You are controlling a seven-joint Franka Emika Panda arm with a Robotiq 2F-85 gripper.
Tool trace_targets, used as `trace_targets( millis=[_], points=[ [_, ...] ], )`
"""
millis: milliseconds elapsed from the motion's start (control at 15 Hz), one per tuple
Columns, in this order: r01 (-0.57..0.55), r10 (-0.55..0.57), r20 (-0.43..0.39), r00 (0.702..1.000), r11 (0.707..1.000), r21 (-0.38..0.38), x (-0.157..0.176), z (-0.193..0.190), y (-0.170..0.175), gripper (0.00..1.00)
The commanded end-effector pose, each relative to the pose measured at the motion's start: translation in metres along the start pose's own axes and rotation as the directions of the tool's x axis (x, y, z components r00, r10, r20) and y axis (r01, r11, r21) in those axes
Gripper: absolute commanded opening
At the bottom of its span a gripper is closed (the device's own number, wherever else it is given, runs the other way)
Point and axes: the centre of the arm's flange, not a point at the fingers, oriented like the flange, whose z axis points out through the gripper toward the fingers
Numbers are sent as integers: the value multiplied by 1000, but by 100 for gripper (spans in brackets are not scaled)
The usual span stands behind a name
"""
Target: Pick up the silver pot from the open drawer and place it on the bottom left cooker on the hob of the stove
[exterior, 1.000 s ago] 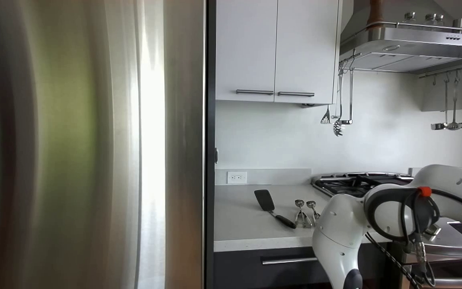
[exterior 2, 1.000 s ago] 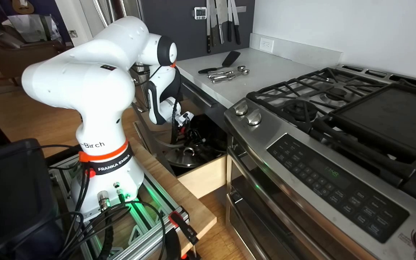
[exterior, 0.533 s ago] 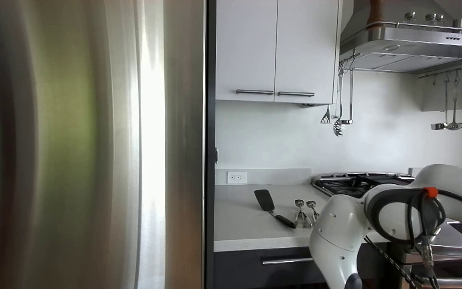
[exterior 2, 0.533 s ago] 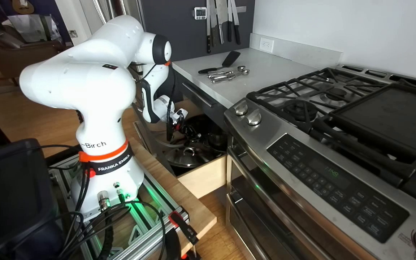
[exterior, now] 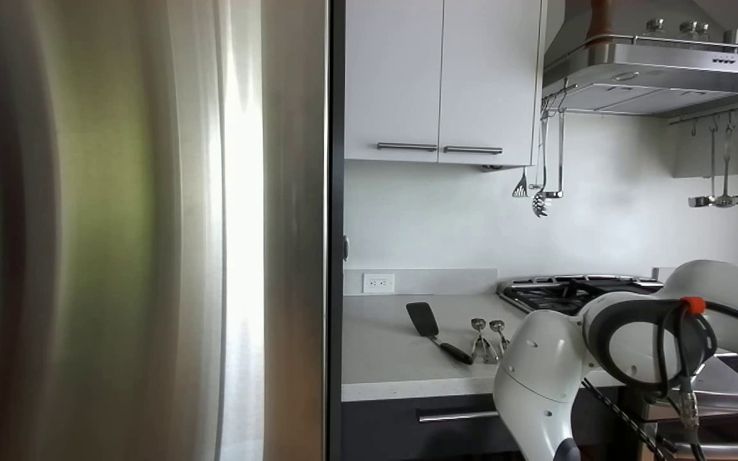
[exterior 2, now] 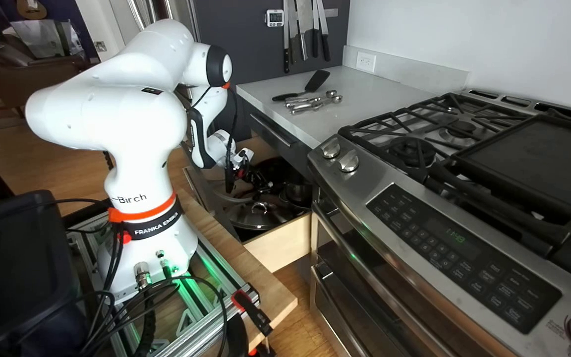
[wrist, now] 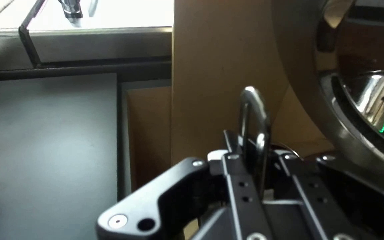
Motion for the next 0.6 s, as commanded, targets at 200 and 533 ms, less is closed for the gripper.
trace_targets(
  millis=[200,533],
  points=[
    [-87,88,20,996,996,-24,1,32,3,2],
    [-79,81,64,995,997,-26,2,61,-6,2]
  ],
)
